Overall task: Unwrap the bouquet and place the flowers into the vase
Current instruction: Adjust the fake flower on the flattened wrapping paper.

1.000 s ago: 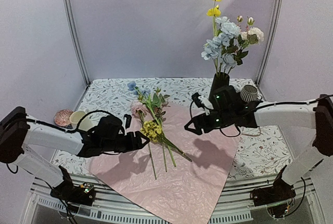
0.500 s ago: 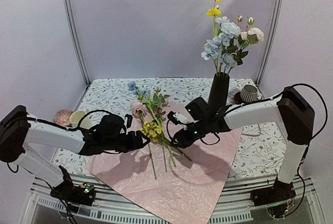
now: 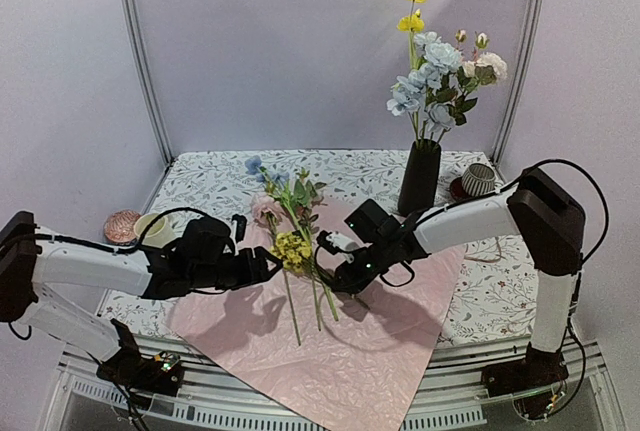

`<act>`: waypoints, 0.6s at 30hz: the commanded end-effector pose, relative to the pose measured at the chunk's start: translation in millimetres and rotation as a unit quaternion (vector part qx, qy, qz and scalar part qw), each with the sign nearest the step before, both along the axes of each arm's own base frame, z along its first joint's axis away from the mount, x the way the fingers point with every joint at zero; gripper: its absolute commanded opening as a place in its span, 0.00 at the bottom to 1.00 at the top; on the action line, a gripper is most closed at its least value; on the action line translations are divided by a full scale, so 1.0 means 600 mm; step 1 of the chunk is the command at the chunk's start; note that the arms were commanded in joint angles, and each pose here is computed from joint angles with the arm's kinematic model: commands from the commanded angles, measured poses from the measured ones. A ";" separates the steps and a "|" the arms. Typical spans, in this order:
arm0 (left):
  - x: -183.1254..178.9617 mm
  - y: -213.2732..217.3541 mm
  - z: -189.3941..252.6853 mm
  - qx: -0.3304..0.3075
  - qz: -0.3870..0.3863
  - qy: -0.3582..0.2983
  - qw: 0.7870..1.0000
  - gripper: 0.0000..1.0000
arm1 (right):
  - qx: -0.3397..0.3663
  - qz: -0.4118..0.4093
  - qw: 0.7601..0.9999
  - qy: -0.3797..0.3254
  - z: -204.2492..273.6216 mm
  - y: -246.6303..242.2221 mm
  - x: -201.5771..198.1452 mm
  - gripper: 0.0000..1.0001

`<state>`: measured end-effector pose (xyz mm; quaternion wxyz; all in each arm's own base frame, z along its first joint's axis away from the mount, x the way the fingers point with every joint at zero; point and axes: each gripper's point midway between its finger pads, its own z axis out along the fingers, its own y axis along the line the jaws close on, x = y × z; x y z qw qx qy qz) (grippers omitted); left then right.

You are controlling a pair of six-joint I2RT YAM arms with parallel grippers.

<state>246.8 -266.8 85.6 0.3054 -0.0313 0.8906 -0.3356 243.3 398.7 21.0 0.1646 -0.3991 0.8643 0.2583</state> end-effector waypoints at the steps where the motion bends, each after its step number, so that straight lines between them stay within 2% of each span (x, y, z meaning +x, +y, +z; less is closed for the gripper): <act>1: 0.000 0.015 -0.002 0.013 0.006 -0.004 1.000 0.70 | 0.020 0.004 1.000 -0.008 0.028 0.016 0.002 0.13; 8: 0.000 0.015 -0.002 0.011 0.007 -0.008 1.000 0.70 | 0.103 -0.001 0.994 -0.029 0.104 0.026 -0.007 0.08; 14: -0.001 0.009 -0.004 0.004 0.000 -0.008 1.000 0.70 | 0.142 -0.058 0.987 -0.050 0.137 0.005 0.009 0.08; 18: 0.000 0.007 -0.008 0.003 0.001 -0.005 1.000 0.70 | 0.142 -0.122 0.981 -0.055 0.136 -0.028 0.033 0.08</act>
